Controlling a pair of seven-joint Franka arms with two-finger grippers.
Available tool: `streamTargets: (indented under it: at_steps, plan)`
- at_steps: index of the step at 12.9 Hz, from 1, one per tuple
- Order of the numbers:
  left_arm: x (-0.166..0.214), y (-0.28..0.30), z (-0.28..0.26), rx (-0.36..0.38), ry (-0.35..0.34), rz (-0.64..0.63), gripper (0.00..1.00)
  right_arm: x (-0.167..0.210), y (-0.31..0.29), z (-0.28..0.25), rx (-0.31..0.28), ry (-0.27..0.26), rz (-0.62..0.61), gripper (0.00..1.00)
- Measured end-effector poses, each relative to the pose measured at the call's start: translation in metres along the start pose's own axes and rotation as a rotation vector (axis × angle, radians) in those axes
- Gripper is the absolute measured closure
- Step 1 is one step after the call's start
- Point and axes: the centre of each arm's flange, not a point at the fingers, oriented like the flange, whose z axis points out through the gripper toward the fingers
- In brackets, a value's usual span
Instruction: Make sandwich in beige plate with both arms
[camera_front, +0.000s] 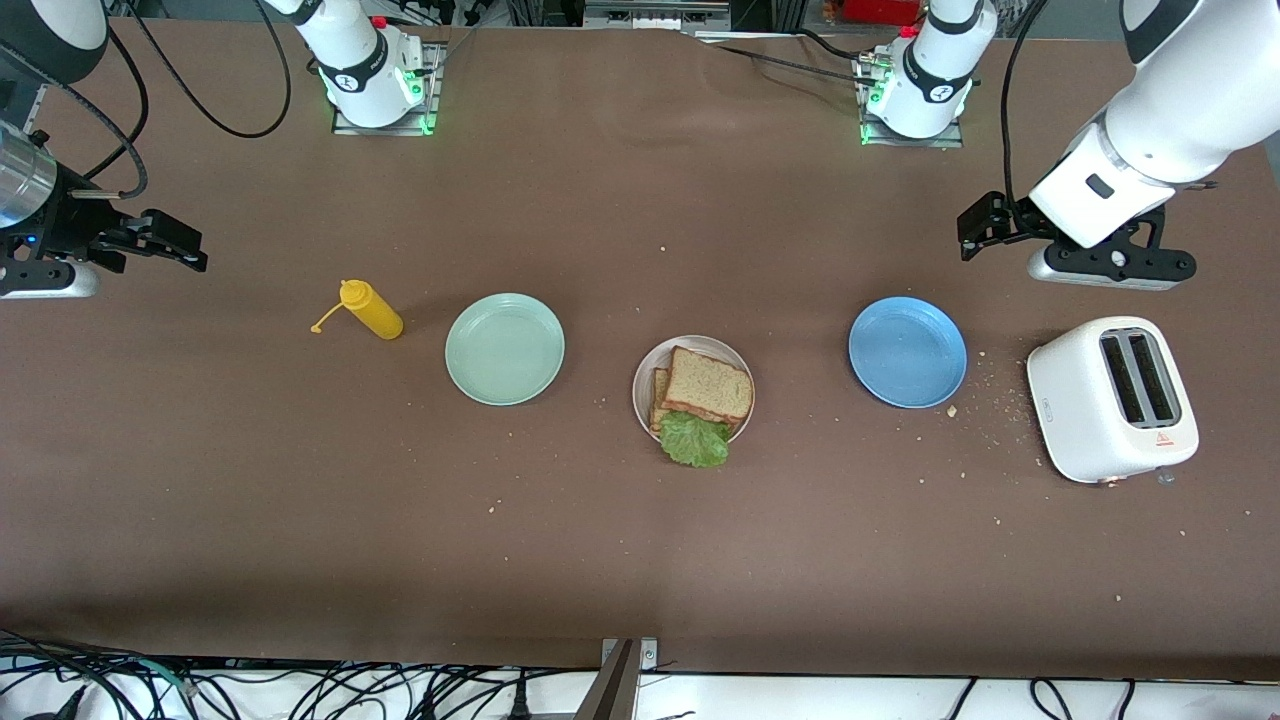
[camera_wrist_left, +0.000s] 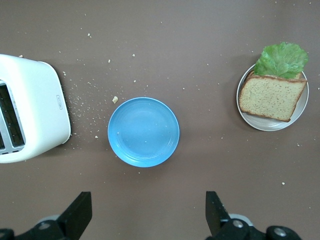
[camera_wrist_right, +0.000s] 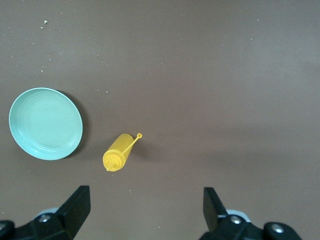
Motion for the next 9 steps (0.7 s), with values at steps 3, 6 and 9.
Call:
streamTargets:
  at_steps: [3, 6, 9]
  plan:
    - [0.001, -0.0075, -0.0002, -0.001, 0.0, -0.014, 0.0, 0.0, 0.0, 0.0, 0.0, 0.0, 0.0, 0.0]
    - [0.0015, -0.0056, -0.0032, -0.002, 0.008, -0.01, 0.0, 0.0, 0.0, 0.0, 0.0, 0.0, 0.0, 0.0]
    - [0.0021, -0.004, -0.0069, -0.004, 0.016, -0.008, 0.0, 0.0, 0.0, 0.0, 0.0, 0.0, 0.0, 0.0]
